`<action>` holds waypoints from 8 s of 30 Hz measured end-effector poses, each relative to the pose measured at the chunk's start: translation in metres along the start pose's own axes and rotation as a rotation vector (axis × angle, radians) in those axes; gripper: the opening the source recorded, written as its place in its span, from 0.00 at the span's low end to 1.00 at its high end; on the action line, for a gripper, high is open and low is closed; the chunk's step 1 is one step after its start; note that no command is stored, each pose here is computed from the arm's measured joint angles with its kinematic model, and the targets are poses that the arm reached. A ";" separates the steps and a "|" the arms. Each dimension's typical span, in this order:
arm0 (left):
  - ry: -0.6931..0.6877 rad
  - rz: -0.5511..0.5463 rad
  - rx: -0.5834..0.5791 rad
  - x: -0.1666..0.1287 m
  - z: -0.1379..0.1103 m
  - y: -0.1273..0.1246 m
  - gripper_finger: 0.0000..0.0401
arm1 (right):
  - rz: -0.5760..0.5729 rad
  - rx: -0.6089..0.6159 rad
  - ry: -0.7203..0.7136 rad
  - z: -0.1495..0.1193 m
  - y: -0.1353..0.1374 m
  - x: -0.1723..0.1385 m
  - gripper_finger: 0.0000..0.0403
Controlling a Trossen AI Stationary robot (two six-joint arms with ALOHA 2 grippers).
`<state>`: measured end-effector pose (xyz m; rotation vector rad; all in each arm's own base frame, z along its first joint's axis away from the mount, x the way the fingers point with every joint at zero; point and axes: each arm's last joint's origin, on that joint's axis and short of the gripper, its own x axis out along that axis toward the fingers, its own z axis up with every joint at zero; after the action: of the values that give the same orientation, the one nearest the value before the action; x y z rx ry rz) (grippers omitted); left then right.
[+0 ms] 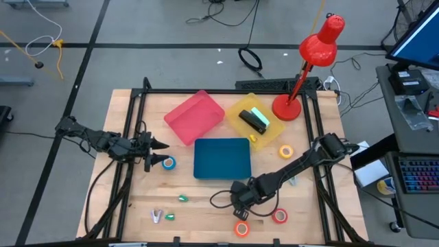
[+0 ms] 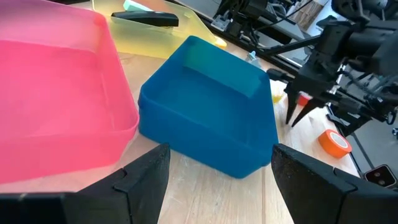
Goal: Pick and place Stapler, Stapler remover, tape
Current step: Put the yellow stapler into the yellow bin, then put the top green stapler into the yellow bin
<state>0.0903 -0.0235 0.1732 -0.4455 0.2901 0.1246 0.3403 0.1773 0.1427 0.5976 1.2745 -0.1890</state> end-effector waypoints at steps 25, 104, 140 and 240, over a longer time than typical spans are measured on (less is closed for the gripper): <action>0.005 0.002 0.003 0.000 0.000 0.000 0.68 | 0.078 0.052 0.049 -0.007 0.005 -0.052 0.12; 0.002 0.005 0.030 0.000 0.000 0.000 0.68 | -0.064 0.433 0.258 -0.028 -0.074 -0.025 0.76; -0.017 0.033 0.031 0.000 0.000 0.001 0.68 | -0.043 0.456 -0.094 -0.007 -0.102 -0.115 0.12; 0.080 -0.284 -0.154 0.015 0.062 -0.062 0.68 | 0.710 0.146 -1.178 -0.082 -0.223 -0.130 0.33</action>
<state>0.1310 -0.0510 0.2476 -0.6407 0.2936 -0.1499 0.1318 0.0088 0.1803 0.8385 -0.1168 -0.0144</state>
